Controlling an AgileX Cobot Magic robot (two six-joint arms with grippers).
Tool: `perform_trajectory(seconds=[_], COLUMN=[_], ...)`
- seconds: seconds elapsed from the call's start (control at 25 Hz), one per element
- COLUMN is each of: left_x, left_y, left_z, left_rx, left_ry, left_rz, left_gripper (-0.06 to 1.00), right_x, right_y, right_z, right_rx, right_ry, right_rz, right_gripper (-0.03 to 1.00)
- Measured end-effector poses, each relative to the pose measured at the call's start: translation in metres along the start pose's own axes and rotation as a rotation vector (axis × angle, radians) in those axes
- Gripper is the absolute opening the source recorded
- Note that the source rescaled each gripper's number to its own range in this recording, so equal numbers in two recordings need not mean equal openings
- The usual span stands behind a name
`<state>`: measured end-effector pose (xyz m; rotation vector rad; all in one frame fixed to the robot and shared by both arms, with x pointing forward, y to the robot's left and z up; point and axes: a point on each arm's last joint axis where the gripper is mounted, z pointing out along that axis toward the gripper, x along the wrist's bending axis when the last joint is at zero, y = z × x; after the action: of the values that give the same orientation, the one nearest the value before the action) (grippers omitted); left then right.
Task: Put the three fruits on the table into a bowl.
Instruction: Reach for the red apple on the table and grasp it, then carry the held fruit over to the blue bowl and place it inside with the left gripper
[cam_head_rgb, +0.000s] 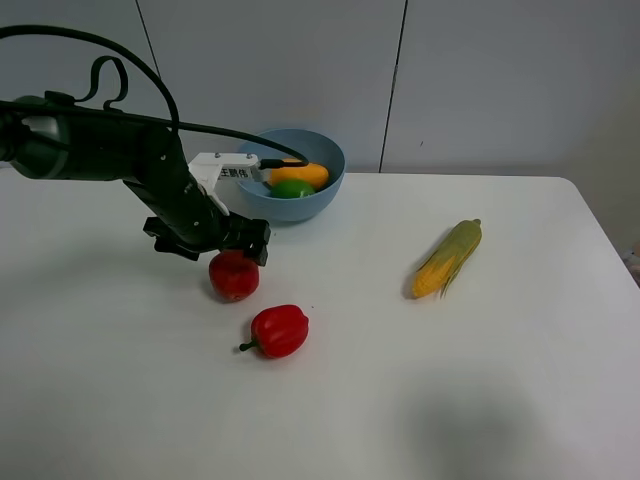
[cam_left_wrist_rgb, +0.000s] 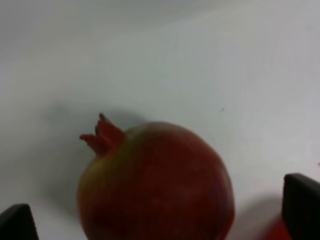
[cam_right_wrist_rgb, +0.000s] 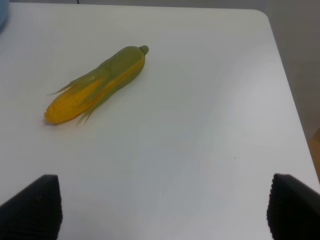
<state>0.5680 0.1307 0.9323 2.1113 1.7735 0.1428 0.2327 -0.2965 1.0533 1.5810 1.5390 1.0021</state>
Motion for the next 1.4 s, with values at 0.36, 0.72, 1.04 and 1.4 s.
perform_trajectory(seconds=[0.36,0.72,1.04,1.4], left_x=[0.005,0.004,0.004,-0.020], left_y=[-0.011,-0.005,-0.009,0.069], left_z=[0.039,0.048,0.046,-0.039], left_rx=[0.082,-0.001,0.050,-0.255], left_ry=[0.024,-0.006,0.007,-0.034], left_rz=[-0.015,-0.058,-0.066,0.054], left_gripper=[0.98,0.26,0.27,0.27], right_x=[0.000,0.000,0.000,0.000], right_y=[0.000,0.000,0.000,0.000], right_z=[0.000,0.000,0.000,0.000], right_rx=[0.000,0.000,0.000,0.000], right_ry=[0.000,0.000,0.000,0.000], right_rz=[0.000,0.000,0.000,0.000], right_gripper=[0.42,0.42,0.42,0.42])
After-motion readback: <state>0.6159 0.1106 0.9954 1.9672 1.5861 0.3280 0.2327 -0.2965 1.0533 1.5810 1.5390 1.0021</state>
